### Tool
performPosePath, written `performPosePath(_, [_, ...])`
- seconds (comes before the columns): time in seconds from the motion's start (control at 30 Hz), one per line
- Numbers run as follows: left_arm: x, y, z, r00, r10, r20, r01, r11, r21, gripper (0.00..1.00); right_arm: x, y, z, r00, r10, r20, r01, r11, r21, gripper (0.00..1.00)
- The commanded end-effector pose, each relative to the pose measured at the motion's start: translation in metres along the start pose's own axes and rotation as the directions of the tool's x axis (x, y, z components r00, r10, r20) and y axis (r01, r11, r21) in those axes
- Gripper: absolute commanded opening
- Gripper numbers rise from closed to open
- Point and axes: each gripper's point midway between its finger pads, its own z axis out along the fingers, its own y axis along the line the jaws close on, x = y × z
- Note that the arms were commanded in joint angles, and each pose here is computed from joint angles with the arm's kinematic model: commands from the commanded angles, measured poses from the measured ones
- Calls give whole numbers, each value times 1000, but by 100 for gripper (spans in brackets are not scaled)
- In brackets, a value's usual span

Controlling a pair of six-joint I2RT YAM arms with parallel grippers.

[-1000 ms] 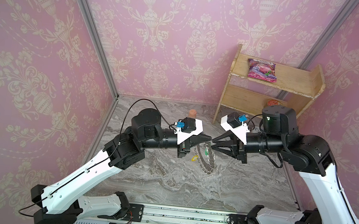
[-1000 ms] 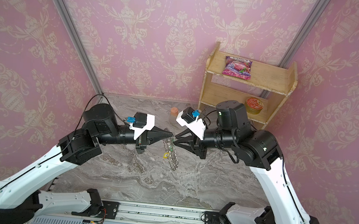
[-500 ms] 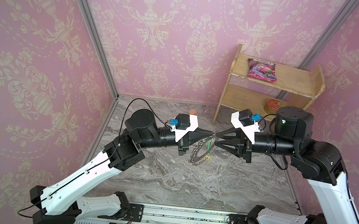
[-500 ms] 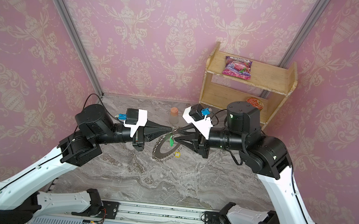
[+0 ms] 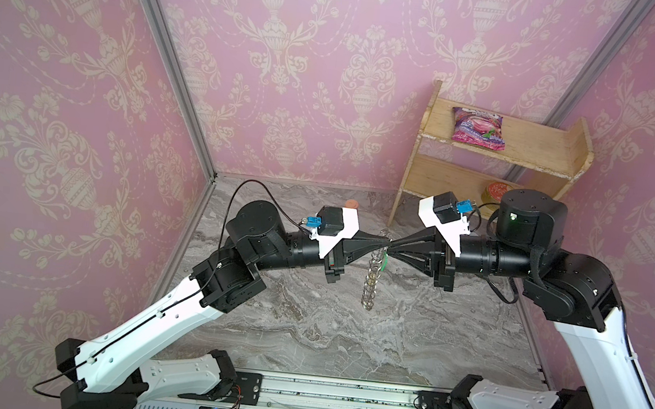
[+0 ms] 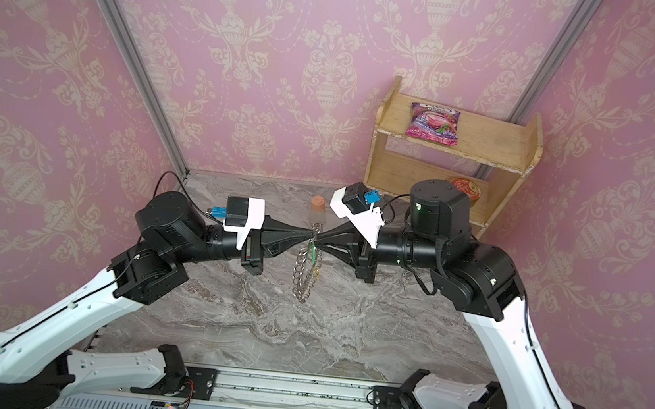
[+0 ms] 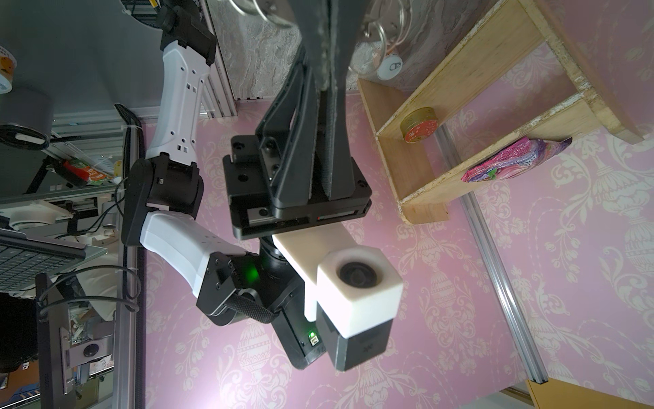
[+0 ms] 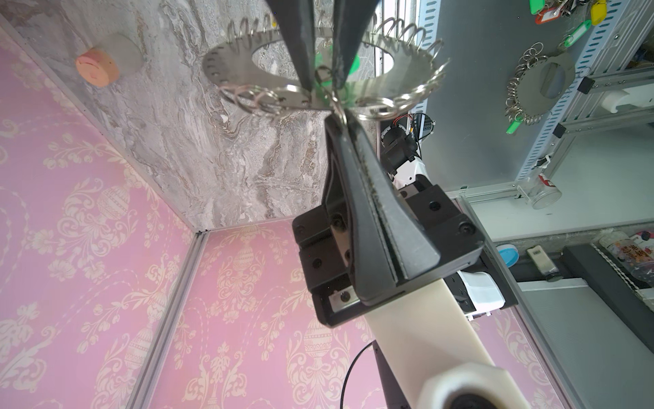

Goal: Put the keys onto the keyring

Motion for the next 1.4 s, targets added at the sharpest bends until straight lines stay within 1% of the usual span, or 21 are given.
performPosePath(0.0, [-21, -4, -6, 997, 22, 73, -22, 1000, -4, 0, 0, 4, 4, 1000, 18, 8, -17, 999, -35, 5])
performPosePath(0.1, [-20, -2, -6, 997, 32, 75, -31, 999, -16, 0, 1, 4, 5, 1000, 23, 10, -22, 999, -41, 0])
performPosePath(0.47, [-21, 4, -5, 995, 49, 92, -45, 998, -47, 0, 4, 10, 13, 998, 64, 24, -61, 992, -107, 0])
performPosePath(0.57, [-22, 4, -6, 994, 53, 94, -48, 997, -54, 0, 9, 6, 12, 998, 60, 8, -60, 995, -76, 9])
performPosePath(0.63, [-22, 4, -7, 994, 55, 96, -50, 997, -56, 0, 12, 5, 10, 998, 57, 1, -56, 997, -53, 20])
performPosePath(0.67, [-23, 4, -7, 994, 56, 97, -51, 997, -59, 0, 12, 5, 8, 999, 54, 2, -54, 998, -44, 24])
performPosePath(0.77, [-22, 4, -8, 994, 56, 97, -50, 997, -61, 0, 13, 7, 5, 998, 61, 10, -60, 997, -40, 29])
performPosePath(1.1, [-22, 4, -8, 993, 50, 103, -44, 997, -61, 0, 6, 11, 4, 996, 69, 61, -65, 996, -62, 40])
performPosePath(1.37, [-27, 4, -9, 992, 47, 114, -41, 997, -60, 0, 11, 2, 15, 995, 90, 53, -87, 995, -56, 41])
